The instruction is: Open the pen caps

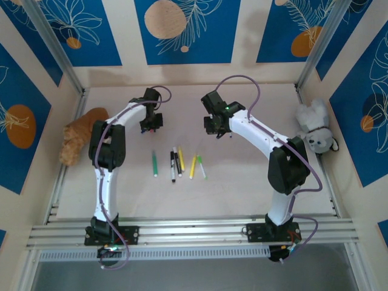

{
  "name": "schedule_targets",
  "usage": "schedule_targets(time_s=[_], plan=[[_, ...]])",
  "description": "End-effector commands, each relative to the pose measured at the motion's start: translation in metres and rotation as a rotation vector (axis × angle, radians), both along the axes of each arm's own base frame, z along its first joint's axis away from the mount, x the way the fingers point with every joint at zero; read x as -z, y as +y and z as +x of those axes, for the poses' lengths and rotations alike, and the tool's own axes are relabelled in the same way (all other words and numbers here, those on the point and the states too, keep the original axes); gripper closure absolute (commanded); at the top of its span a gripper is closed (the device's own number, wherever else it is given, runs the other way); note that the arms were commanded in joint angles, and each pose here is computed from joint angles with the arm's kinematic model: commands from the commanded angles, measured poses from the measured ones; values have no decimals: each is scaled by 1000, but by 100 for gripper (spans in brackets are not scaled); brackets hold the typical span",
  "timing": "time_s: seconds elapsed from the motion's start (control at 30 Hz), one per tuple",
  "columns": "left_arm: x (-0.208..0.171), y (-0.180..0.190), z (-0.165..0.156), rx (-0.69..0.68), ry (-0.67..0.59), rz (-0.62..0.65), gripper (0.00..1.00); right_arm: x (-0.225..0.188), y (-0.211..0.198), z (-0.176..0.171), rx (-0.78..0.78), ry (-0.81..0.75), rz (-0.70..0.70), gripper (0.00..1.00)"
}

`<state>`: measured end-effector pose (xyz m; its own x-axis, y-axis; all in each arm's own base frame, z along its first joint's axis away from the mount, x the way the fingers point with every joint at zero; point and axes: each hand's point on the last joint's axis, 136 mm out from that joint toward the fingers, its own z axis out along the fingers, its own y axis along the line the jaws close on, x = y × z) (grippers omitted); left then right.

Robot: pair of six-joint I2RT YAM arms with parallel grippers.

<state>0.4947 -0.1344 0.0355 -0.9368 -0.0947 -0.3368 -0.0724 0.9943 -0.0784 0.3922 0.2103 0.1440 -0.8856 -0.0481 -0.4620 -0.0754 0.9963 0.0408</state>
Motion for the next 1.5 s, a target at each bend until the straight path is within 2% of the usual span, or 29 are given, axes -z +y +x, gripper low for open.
schedule_targets(time_s=[0.0, 0.07, 0.2, 1.23, 1.33, 1.47], plan=[[3, 5, 4, -15, 6, 28, 96, -7, 2, -5, 9, -8, 27, 72], [4, 7, 4, -19, 6, 36, 92, -7, 3, -5, 7, -6, 27, 72], [3, 8, 5, -21, 4, 46, 90, -6, 3, -7, 6, -2, 21, 72], [3, 7, 10, -17, 0, 52, 78, 5, 5, -15, -14, 24, 20, 72], [-5, 6, 12, -25, -22, 43, 78, 8, 7, -18, -26, 33, 29, 72], [-43, -6, 12, -9, -95, -37, 76, 19, 14, -34, -68, 75, 30, 73]])
